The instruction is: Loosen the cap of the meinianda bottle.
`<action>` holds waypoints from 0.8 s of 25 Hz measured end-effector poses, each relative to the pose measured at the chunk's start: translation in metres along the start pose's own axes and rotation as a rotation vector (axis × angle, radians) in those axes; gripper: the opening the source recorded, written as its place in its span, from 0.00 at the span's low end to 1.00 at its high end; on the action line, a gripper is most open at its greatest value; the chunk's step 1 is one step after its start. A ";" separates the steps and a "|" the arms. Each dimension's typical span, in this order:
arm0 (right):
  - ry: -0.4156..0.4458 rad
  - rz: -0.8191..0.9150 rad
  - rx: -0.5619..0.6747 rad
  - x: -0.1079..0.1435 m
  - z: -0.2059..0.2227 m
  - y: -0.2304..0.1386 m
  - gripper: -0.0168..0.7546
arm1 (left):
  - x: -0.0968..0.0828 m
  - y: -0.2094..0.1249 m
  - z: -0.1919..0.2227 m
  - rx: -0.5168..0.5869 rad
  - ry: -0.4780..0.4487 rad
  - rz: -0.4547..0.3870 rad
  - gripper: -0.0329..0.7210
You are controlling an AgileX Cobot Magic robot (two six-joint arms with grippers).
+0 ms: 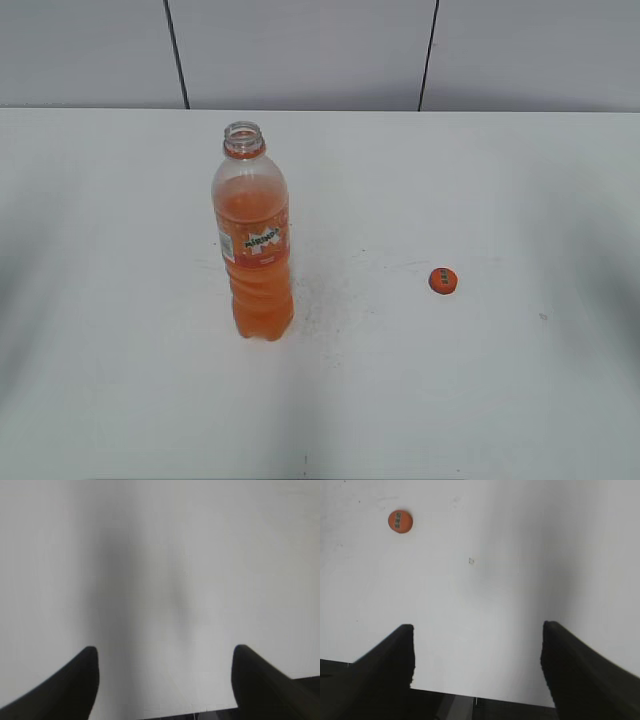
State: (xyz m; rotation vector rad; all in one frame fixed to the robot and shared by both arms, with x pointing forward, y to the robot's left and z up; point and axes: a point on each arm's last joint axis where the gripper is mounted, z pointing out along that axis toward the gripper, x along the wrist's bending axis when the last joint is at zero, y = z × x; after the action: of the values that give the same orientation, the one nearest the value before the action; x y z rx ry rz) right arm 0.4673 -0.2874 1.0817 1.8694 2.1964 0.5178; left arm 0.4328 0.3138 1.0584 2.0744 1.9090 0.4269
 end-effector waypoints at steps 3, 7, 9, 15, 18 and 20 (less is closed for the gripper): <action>-0.001 0.005 0.006 0.003 0.004 -0.028 0.78 | -0.005 -0.029 -0.010 -0.051 0.008 0.002 0.70; -0.003 0.008 0.012 0.007 0.009 -0.063 0.78 | -0.012 -0.066 -0.029 -0.155 0.023 0.007 0.70; -0.002 0.011 0.013 0.009 0.013 -0.079 0.78 | -0.015 -0.080 -0.037 -0.197 0.028 0.009 0.70; -0.005 0.015 -0.032 0.014 0.018 -0.119 0.78 | -0.021 -0.109 -0.051 -0.290 0.033 0.000 0.70; -0.009 0.010 -0.071 0.017 0.016 -0.137 0.78 | -0.024 -0.119 -0.060 -0.365 0.027 -0.026 0.70; -0.015 0.004 -0.115 0.018 0.010 -0.142 0.78 | -0.025 -0.125 -0.066 -0.414 0.031 -0.027 0.70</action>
State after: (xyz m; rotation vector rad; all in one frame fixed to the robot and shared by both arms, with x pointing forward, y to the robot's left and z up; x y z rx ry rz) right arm 0.3393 -0.2871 1.0174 1.8132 2.1061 0.6154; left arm 0.2899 0.2994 1.0672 1.7775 1.6872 0.7781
